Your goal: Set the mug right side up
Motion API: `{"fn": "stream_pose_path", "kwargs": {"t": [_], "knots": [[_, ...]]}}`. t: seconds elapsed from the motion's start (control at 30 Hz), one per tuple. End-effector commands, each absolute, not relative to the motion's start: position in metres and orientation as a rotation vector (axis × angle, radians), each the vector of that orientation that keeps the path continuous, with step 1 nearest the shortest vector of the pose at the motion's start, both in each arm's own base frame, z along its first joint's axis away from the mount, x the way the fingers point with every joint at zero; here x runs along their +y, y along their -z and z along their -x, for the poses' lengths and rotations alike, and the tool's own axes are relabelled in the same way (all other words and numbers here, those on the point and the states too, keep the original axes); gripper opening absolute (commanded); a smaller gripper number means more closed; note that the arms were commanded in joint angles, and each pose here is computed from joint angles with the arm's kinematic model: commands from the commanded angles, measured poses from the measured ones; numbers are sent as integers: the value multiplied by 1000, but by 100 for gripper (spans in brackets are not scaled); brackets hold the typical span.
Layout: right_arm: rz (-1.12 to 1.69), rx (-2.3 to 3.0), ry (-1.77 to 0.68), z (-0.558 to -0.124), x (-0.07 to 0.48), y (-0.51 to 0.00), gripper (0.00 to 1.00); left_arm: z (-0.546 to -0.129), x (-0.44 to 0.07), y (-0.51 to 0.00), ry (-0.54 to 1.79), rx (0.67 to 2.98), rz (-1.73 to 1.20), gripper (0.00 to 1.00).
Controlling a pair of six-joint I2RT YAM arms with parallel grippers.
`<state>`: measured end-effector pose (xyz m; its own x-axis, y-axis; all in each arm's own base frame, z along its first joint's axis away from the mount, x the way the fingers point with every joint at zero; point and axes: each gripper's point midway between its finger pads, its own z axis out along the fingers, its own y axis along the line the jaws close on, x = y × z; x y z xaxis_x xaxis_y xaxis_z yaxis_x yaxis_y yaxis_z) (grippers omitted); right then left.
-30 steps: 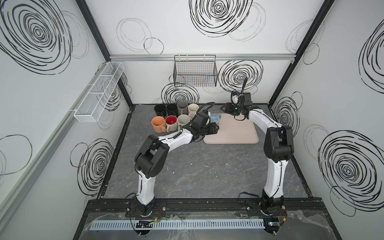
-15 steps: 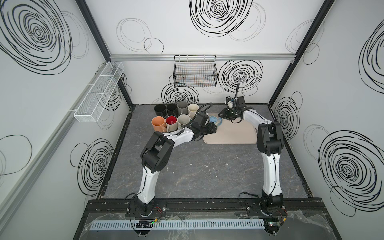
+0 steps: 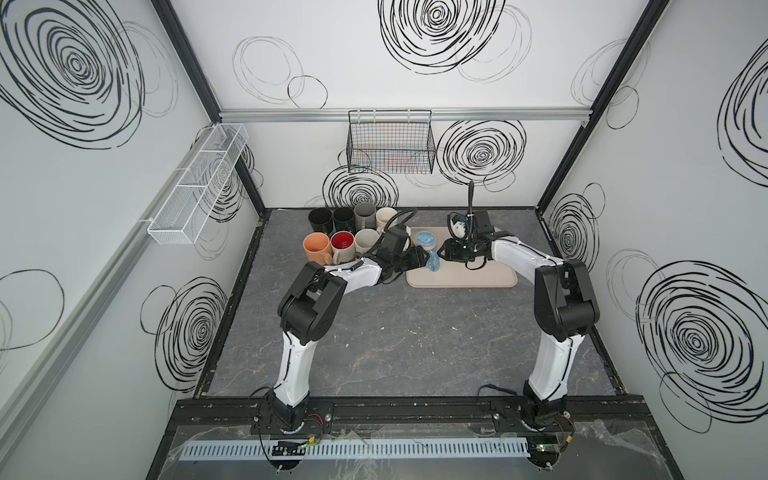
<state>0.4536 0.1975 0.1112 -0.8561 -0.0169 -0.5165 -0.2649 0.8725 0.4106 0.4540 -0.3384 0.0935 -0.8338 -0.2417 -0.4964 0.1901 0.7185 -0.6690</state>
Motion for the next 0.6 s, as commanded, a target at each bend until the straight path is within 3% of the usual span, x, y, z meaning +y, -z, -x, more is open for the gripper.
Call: {"fn": "stream_pose_path", "kwargs": {"t": [0.0,0.3,0.57], "knots": [[263,2464,-432,-447,180,-147,43,-456,-327,-143,1041,2221,14,57],[463,2479,-368,-428,215,-151,55,-431,-289,-162,1005,2174,36,58],[448,2603,-340,-434,225,-124,58,-414,-260,-155,1003,2167,87,58]]}}
